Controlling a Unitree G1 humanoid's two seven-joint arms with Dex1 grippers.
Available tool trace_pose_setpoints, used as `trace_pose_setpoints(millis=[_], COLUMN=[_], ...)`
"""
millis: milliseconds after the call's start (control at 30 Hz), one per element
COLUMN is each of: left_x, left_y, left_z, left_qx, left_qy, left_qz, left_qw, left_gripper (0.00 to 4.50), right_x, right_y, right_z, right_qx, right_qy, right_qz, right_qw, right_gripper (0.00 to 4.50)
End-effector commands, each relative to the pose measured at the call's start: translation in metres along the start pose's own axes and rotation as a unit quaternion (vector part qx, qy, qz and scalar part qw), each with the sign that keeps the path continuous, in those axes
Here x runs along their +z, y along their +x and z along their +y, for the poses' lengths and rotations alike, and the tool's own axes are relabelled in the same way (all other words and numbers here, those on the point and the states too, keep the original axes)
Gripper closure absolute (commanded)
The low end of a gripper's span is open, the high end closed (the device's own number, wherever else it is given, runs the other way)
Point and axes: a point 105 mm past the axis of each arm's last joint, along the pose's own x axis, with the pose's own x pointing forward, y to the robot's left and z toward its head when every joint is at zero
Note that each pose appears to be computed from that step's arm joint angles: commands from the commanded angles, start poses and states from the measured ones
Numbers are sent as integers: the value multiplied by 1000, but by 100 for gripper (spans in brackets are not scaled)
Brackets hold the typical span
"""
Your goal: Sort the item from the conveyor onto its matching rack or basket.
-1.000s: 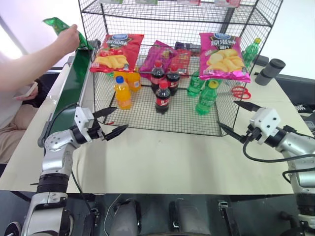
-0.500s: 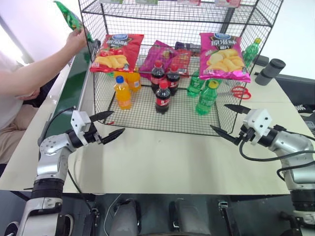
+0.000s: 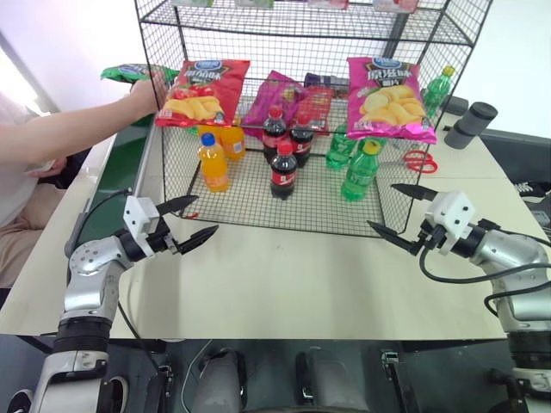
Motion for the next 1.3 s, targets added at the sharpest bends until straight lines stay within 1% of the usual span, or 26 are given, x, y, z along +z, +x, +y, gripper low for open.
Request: trace_pose_setpoints(millis=[33,100,233,700,967,1300], left_x=[11,11,12,13,12,12], left_y=[1,0,-3,-8,-12,-16], left_z=[0,4,6,3,-2,-3], left_qx=[-2,10,7,12,3,9], left_qy=[15,23,6,15,-2,7], left_qz=[-17,-12,-11,-4,4,9], left_qw=[1000,1000,1000,1000,1000,1000], left_gripper=[0,0,0,0,0,0], right_x=[9,9,9,8,11,10], right_y=[-1,-1,1,9,12,16], right_z=[-5,-4,-2,4,6,13], right_qx=[-6,-4,0,15,21,30], right_qy=[-21,-19,-17,-19,-10,-9], right_qz=[-12,-12,-14,-17,-24,-25], right_qw=[1000,1000,1000,1000,999,999], right_gripper=[3,3,3,3,3,3])
